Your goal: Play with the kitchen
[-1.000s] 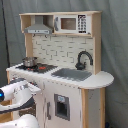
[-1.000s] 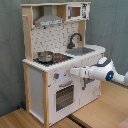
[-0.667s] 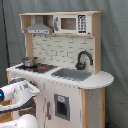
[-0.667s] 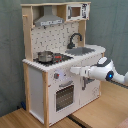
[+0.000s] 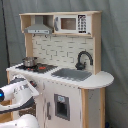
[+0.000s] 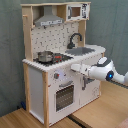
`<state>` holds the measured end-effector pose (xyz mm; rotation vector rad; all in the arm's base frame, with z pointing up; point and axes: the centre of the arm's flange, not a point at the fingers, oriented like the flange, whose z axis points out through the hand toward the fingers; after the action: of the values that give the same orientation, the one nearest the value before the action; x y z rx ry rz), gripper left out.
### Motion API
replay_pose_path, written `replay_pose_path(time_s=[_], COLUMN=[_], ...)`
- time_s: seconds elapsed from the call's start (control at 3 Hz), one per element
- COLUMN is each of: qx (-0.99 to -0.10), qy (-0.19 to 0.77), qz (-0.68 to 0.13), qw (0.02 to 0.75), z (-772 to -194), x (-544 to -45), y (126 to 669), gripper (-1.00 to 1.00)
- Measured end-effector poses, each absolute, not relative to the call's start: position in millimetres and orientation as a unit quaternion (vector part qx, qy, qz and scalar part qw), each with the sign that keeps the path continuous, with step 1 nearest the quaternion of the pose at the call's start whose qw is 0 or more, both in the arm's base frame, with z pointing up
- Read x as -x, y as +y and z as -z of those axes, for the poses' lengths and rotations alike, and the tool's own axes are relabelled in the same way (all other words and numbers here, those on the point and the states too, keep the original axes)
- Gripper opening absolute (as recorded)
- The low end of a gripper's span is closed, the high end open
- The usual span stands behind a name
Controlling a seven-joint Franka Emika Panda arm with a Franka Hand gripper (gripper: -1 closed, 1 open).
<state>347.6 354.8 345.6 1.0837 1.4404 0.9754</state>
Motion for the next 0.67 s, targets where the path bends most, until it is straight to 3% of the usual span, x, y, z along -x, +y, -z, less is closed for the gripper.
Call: replay_pose_path(time_s=[0.67], qx=[-0.518], qy=[0.546], qz=[-0.465], qw=[0.467], z=[-346.0], x=[-346.8], y=[354.6], gripper=[-1.00])
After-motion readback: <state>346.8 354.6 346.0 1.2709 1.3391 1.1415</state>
